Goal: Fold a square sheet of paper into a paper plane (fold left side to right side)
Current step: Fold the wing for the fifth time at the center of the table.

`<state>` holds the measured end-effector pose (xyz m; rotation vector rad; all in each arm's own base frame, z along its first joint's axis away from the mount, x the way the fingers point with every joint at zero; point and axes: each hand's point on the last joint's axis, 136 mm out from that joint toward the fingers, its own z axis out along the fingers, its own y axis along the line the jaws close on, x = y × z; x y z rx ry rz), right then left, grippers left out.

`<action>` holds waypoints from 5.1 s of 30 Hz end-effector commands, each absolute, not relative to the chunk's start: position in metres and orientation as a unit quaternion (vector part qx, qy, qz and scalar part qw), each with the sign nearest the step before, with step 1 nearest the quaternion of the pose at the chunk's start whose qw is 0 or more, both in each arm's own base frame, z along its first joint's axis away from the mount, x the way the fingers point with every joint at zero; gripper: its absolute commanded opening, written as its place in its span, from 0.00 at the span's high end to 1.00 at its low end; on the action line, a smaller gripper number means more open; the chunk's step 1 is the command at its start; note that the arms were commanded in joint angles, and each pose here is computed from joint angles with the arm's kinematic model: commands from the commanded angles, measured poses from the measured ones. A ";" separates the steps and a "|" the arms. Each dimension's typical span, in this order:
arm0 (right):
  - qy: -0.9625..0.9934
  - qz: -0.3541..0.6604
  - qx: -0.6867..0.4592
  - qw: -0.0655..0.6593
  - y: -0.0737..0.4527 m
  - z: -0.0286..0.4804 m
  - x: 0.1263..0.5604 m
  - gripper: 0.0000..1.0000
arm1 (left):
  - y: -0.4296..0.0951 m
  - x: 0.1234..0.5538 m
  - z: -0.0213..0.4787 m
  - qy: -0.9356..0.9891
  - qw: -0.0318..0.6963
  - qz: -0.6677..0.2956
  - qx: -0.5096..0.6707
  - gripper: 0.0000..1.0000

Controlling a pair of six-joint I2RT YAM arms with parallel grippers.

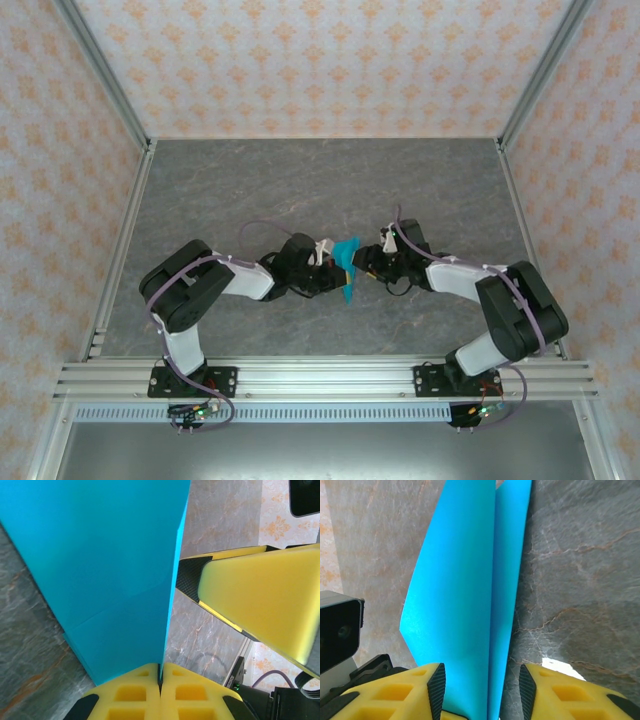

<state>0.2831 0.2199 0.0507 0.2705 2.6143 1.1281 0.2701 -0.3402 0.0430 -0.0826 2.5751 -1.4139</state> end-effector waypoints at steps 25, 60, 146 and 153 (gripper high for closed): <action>0.919 0.360 0.108 0.123 0.231 0.029 0.299 0.59 | -0.335 0.270 0.026 0.875 0.094 -0.474 -0.032 1.00; 0.942 0.302 0.130 0.068 0.219 -0.007 0.287 0.61 | -0.297 0.302 0.061 0.873 0.129 -0.467 -0.062 0.63; 0.903 0.378 0.147 0.139 0.241 0.057 0.346 0.34 | -0.319 0.334 0.042 0.879 0.118 -0.461 -0.035 1.00; 0.910 0.366 0.147 0.127 0.242 0.047 0.344 0.34 | -0.319 0.334 0.041 0.880 0.118 -0.459 -0.033 1.00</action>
